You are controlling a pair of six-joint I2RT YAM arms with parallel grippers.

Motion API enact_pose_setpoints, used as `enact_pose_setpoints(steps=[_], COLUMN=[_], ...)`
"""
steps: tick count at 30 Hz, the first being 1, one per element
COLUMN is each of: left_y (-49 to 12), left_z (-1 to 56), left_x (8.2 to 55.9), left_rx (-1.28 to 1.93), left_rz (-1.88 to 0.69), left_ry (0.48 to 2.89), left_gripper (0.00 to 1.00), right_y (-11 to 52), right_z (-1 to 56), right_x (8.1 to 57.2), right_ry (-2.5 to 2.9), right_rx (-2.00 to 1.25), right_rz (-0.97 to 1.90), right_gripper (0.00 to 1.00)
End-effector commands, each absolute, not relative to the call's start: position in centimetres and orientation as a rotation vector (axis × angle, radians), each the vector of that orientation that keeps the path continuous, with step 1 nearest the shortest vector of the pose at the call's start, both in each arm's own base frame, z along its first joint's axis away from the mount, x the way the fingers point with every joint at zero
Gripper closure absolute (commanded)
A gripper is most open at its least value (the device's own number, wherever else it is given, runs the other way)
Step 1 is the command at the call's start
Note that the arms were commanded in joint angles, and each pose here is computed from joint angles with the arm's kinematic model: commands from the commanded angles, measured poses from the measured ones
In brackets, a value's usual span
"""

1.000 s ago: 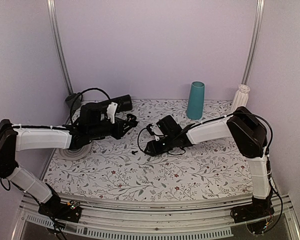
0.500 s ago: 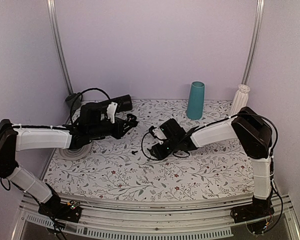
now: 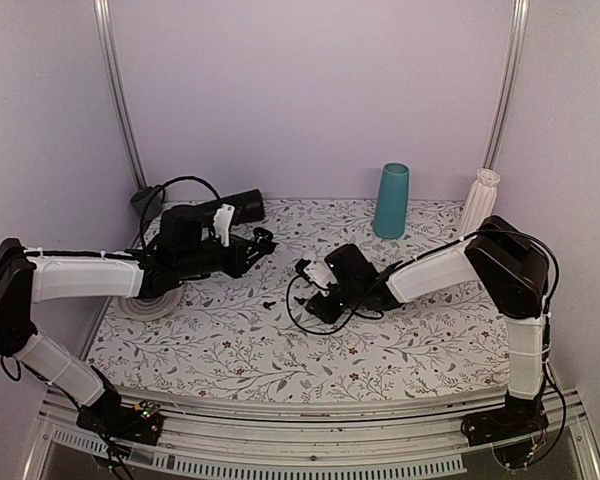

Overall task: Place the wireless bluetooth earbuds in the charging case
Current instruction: Pick up the left earbud from the center of the board.

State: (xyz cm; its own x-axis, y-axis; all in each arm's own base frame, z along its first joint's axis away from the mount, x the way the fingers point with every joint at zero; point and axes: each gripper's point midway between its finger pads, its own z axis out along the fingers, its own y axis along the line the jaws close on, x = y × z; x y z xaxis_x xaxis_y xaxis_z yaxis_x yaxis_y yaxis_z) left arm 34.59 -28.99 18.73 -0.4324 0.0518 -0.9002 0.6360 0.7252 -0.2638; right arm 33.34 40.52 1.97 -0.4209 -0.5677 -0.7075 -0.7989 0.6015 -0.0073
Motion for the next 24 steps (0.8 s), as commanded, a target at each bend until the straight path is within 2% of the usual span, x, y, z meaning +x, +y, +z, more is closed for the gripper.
enact_pose_setpoints(steps=[1, 12, 20, 24], left_y=[-28.6, -28.3, -28.1, -28.0], left_z=[20.1, 20.3, 20.5, 20.7], left_x=[34.9, 34.7, 34.6, 34.6], left_rx=[0.505, 0.492, 0.483, 0.483], left_rz=[-0.741, -0.735, -0.734, -0.727], left_ry=[1.889, 1.877, 1.872, 1.865], left_gripper=[1.00, 1.00, 1.00, 1.00], right_y=[41.2, 41.8, 40.9, 41.9], right_z=[1.7, 1.7, -0.3, 0.5], right_x=[33.5, 31.3, 32.9, 34.0], right_ry=[2.072, 2.064, 2.077, 2.041], right_rx=[-1.140, -1.215, -1.236, -1.237], right_rz=[0.387, 0.460, 0.390, 0.396], right_gripper=[0.58, 0.60, 0.62, 0.62])
